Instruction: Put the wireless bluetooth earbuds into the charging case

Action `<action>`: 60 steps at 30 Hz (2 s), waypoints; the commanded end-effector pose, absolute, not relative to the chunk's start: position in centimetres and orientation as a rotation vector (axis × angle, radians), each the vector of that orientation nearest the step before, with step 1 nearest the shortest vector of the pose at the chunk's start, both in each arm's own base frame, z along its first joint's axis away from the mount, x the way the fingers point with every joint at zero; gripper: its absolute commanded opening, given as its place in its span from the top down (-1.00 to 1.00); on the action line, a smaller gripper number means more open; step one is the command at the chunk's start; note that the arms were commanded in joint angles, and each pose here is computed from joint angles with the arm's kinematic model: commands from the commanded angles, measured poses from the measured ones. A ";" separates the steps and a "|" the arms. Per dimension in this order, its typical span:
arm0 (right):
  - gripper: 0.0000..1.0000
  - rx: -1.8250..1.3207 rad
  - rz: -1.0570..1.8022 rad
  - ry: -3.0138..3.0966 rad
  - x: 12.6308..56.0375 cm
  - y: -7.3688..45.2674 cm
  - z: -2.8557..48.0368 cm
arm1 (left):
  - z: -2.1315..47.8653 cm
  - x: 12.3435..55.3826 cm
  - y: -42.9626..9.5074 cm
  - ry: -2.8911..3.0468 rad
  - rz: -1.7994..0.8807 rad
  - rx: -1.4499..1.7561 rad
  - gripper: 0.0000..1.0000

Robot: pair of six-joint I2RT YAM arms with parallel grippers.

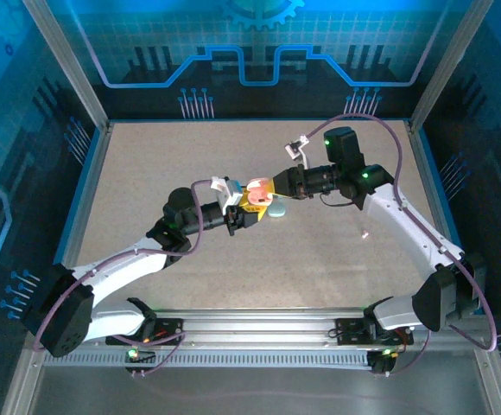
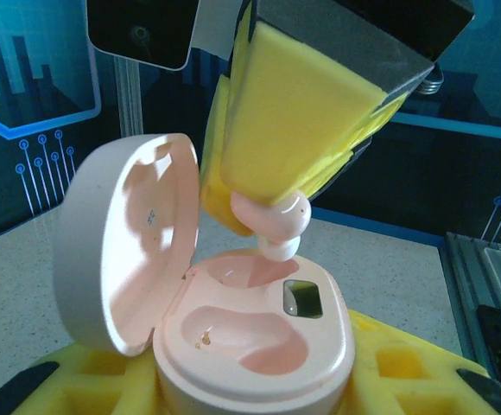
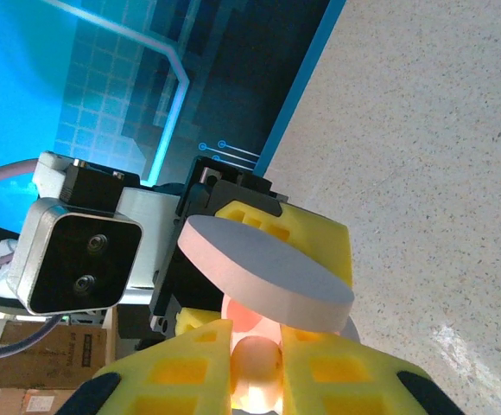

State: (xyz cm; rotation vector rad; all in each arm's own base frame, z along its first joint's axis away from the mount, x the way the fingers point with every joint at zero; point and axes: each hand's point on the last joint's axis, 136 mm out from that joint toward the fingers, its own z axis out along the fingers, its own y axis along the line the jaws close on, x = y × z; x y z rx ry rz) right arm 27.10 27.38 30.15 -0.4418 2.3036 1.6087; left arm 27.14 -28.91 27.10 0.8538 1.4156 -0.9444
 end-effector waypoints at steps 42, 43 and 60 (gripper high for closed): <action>0.23 -0.541 1.245 2.324 26.9 26.5 30.5 | 30.1 26.3 -29.3 1.270 -0.956 0.870 0.36; 0.19 -0.540 1.242 2.316 26.7 26.4 30.8 | 30.0 26.4 -29.2 1.273 -0.947 0.868 0.36; -0.07 0.379 0.606 2.349 29.3 6.8 26.2 | 29.6 26.2 -28.5 1.265 -0.846 0.888 0.37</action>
